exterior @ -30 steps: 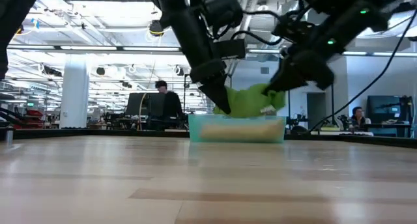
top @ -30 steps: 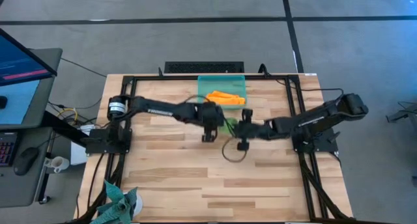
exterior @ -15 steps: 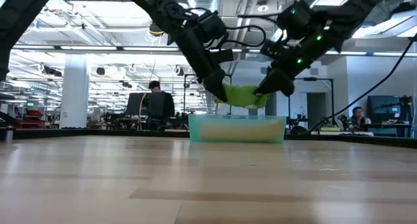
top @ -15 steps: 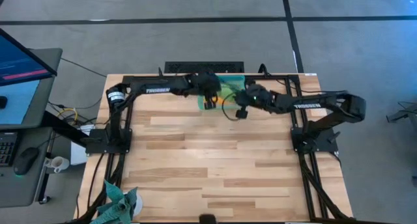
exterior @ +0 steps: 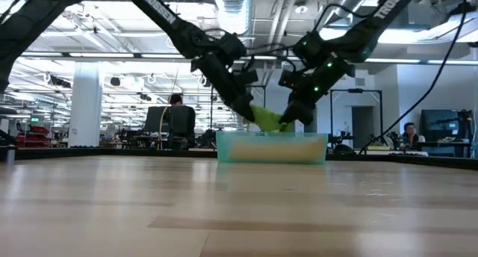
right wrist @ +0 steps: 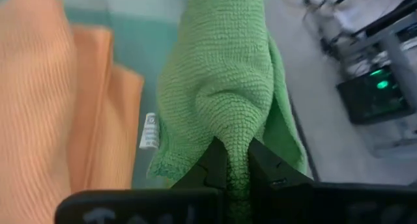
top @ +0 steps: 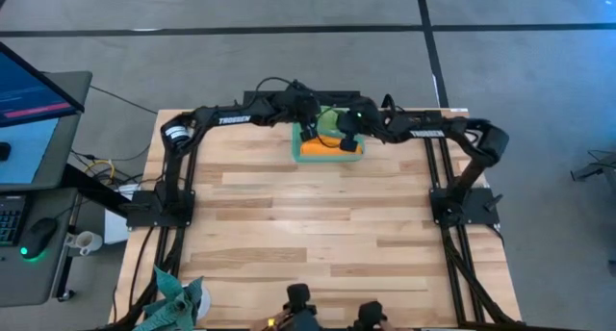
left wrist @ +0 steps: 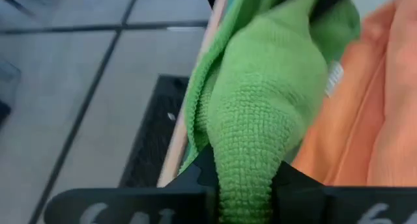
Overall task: Roll microfiber towels into tight, uniform cylinder then place into a basket
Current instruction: Put the rolled green microfiber towel into the blue bin
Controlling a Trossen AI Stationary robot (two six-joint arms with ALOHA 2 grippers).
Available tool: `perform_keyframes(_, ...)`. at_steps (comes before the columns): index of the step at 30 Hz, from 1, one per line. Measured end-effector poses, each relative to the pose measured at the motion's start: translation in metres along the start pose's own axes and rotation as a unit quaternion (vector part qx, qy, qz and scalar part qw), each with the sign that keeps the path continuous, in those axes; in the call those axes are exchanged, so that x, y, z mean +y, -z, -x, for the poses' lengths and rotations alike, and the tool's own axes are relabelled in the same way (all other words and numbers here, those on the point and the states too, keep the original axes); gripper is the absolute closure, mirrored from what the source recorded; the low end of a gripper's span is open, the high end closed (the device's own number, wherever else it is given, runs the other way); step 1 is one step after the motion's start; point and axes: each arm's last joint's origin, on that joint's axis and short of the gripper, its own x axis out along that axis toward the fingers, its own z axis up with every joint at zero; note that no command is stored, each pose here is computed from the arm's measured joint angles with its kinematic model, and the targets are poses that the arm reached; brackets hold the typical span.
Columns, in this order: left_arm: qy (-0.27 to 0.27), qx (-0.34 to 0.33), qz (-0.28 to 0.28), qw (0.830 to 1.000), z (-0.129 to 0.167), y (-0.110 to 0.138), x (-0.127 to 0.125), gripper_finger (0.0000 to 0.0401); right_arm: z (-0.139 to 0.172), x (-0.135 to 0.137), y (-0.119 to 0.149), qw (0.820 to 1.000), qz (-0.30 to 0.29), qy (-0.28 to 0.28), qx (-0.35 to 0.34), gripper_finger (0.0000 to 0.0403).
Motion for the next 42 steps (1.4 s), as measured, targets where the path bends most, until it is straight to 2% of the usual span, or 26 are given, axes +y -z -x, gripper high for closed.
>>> perform_keyframes(8, 0.025, 0.045, -0.026, 0.998, -0.026, 0.023, -0.006, 0.0377, -0.008, -0.006, 0.014, 0.997, 0.031, -0.051, 0.049, 0.0365)
perform_keyframes(16, -0.005, 0.045, -0.018, 0.999, -0.031, 0.023, -0.006, 0.0367, -0.008, -0.012, 0.017, 0.997, 0.028, -0.04, 0.052, 0.0365)
perform_keyframes(20, -0.01, 0.045, -0.011, 0.999, -0.031, 0.023, -0.005, 0.0338, -0.008, -0.013, 0.018, 0.997, 0.028, -0.037, 0.054, 0.0365)
perform_keyframes(28, -0.042, 0.065, 0.017, 0.997, -0.031, 0.026, -0.002, 0.0254, -0.008, -0.011, 0.022, 0.996, 0.029, -0.04, 0.073, 0.0365)
perform_keyframes(32, -0.063, 0.071, 0.01, 0.995, -0.029, 0.019, -0.003, 0.0236, -0.008, -0.01, 0.023, 0.995, 0.03, -0.049, 0.079, 0.0364)
perform_keyframes(37, -0.054, 0.06, -0.021, 0.997, -0.021, 0.002, -0.007, 0.0242, -0.007, -0.008, 0.025, 0.994, 0.019, -0.059, 0.086, 0.0364)
perform_keyframes(42, -0.034, 0.037, -0.007, 0.999, 0.008, -0.019, 0.002, 0.0259, -0.007, -0.007, 0.024, 0.995, 0.012, -0.07, 0.076, 0.0364)
